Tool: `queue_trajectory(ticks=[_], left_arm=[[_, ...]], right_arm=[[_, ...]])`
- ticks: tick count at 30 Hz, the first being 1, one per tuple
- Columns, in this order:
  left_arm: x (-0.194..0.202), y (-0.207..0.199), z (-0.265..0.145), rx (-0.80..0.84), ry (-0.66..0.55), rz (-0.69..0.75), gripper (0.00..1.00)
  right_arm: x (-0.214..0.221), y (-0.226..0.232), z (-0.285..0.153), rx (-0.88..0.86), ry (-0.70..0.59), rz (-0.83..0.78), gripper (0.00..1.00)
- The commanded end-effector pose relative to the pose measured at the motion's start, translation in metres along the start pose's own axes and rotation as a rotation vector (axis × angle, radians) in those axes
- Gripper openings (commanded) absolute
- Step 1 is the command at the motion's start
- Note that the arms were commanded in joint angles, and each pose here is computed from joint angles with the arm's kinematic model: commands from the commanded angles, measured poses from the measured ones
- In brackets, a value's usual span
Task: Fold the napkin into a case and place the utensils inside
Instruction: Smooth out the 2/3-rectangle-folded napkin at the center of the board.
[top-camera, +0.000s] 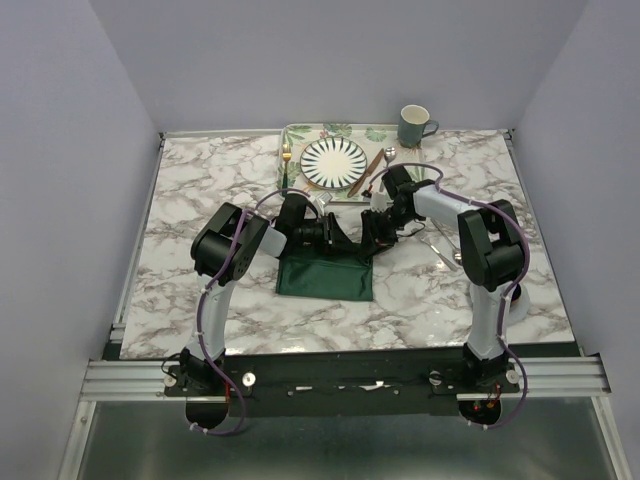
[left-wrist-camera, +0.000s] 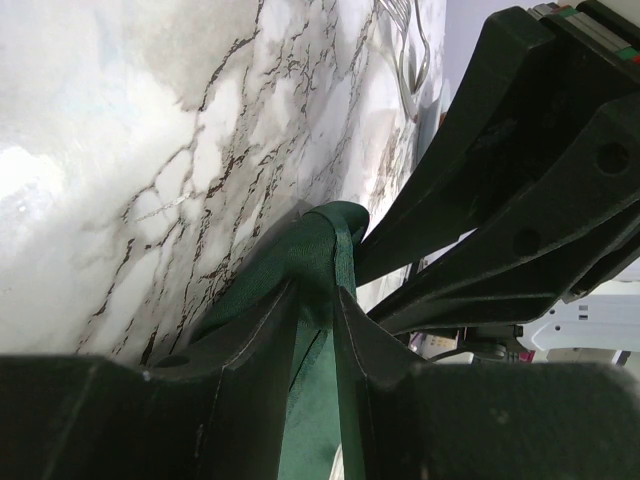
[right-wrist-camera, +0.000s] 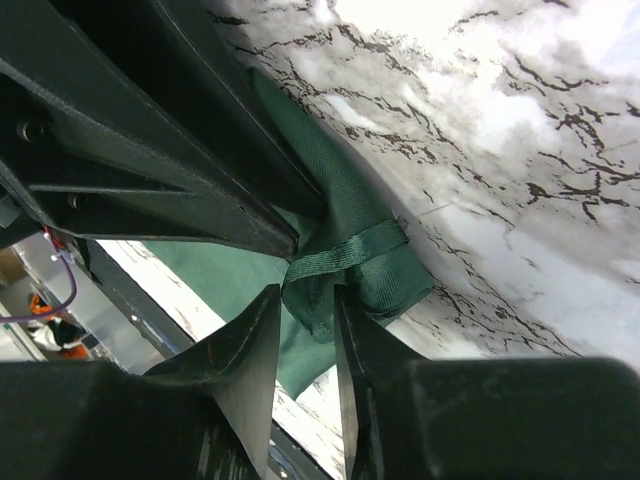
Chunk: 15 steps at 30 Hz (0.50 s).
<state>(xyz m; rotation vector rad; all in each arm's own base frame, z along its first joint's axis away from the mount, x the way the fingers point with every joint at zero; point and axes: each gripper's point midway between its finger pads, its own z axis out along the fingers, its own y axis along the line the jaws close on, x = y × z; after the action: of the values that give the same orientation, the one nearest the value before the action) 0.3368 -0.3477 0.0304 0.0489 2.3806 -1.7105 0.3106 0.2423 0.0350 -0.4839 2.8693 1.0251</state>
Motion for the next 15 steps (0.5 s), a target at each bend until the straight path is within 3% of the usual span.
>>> queue_trajectory(ticks=[1,10,13,15], left_arm=[[0.021,0.060,0.000,-0.162,0.011,-0.097,0.37],[0.021,0.062,0.000,-0.167,0.010,-0.099,0.37],[0.021,0.061,0.000,-0.166,0.010,-0.099,0.37],[0.021,0.062,-0.001,-0.168,0.010,-0.100,0.38]], right_arm=[[0.001,-0.001,0.007,-0.003,0.004,0.010,0.38],[-0.012,0.017,0.011,-0.045,-0.010,0.010,0.37],[-0.008,0.011,0.014,-0.019,0.000,0.015,0.28],[-0.002,0.001,0.016,0.022,0.019,0.023,0.16]])
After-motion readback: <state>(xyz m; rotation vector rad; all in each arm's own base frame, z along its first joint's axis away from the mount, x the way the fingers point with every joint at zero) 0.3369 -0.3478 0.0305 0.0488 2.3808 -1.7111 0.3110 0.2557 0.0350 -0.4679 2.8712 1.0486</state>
